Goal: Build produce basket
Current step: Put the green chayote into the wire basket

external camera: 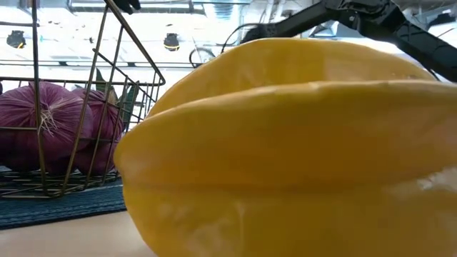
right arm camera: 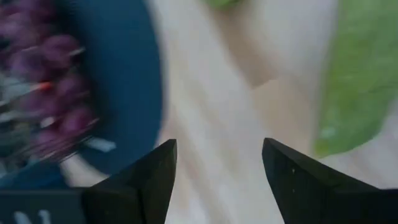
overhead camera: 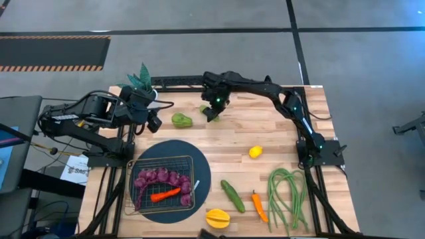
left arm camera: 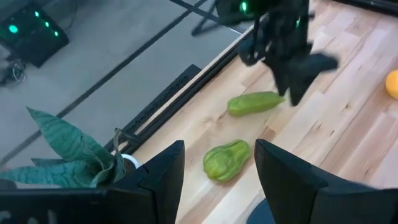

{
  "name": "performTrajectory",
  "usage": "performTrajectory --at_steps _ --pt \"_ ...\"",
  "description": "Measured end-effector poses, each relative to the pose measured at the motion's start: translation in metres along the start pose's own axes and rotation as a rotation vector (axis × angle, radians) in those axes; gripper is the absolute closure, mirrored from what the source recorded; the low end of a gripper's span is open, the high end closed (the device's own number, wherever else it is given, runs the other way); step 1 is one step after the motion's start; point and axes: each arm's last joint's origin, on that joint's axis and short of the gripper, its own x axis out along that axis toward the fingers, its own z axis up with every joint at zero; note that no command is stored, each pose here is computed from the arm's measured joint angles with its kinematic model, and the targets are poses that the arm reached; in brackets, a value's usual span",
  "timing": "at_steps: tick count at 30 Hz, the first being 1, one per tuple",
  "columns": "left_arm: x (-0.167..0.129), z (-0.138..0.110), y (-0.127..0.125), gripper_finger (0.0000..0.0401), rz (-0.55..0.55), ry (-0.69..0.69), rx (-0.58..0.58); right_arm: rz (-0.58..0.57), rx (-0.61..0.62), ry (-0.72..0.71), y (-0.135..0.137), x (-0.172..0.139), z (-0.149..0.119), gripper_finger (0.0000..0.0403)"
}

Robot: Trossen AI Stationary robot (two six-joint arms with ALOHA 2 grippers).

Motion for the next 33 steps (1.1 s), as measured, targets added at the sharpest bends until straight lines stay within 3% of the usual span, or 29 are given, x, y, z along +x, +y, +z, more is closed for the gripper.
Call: performTrajectory --at_steps 8,11,15,20,24,33 --pt "0.033 -0.014 -0.007 0.0218 -0.017 0.094 0.116 0.023 -0.155 -0.032 0.048 -0.061 -0.007 0.0163" --pt "0.055 -0.013 -0.016 0.0218 -0.141 0.07 0.163 0.005 -0.169 -0.048 0.064 -0.089 -0.025 0.0164" --pt "0.087 -0.01 -0.023 0.0218 -0.296 0.029 0.224 -0.101 -0.159 -0.078 0.085 -0.13 -0.055 0.0164" --pt "0.114 -0.009 -0.015 0.0218 -0.219 0.102 0.294 -0.326 -0.099 -0.187 0.108 -0.18 -0.097 0.0164" --pt "0.128 -0.01 -0.014 0.0218 -0.185 0.145 0.324 -0.427 -0.078 -0.313 0.122 -0.214 -0.131 0.0163" --pt "0.161 -0.017 -0.032 0.0218 -0.273 0.27 0.448 -0.406 0.013 -0.525 0.14 -0.269 -0.201 0.0163"
